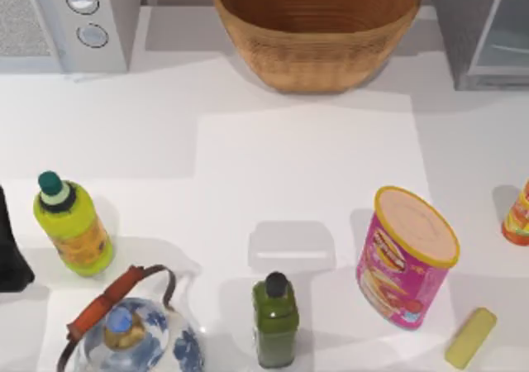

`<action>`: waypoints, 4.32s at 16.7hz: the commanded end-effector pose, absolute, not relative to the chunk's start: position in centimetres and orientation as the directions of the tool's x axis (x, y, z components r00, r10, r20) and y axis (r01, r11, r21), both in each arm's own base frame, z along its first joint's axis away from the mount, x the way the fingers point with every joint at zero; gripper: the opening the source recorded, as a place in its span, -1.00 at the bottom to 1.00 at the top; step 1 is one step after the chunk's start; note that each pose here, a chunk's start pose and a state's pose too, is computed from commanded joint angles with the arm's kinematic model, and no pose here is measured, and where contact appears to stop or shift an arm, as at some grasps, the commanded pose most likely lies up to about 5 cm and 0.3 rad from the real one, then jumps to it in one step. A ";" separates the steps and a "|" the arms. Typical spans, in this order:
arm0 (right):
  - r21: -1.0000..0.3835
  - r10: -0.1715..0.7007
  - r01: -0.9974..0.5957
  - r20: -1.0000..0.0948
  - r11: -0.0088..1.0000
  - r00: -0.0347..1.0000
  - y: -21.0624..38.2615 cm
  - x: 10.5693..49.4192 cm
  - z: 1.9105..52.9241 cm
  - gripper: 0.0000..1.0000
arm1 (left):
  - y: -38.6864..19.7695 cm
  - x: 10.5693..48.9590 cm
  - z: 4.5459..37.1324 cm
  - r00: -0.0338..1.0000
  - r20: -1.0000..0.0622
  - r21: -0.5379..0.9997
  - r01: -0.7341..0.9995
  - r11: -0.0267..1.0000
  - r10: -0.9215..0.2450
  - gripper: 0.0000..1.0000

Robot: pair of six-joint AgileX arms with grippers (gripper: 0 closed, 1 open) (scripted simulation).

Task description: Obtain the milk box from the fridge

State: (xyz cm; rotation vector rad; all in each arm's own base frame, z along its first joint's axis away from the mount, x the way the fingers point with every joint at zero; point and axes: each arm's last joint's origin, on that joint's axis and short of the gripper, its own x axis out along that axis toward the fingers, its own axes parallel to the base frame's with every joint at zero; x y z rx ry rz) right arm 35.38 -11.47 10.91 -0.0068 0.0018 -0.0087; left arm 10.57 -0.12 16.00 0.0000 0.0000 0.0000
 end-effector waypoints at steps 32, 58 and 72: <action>-0.005 -0.010 0.010 0.000 1.000 1.000 -9.8 48.0 11.8 0.10 | -0.1 10.6 16.0 1.000 0.000 0.000 0.000 1.000 0.000 1.00; -0.004 -0.013 0.013 0.001 1.000 1.000 -9.9 47.9 16.8 -1.00 | -0.1 10.6 16.0 1.000 0.000 0.000 0.000 1.000 0.000 1.00; 0.000 -0.013 0.013 -0.011 1.000 1.000 -9.8 38.2 16.4 -1.00 | -0.1 10.6 16.0 1.000 0.000 0.000 0.000 1.000 0.000 1.00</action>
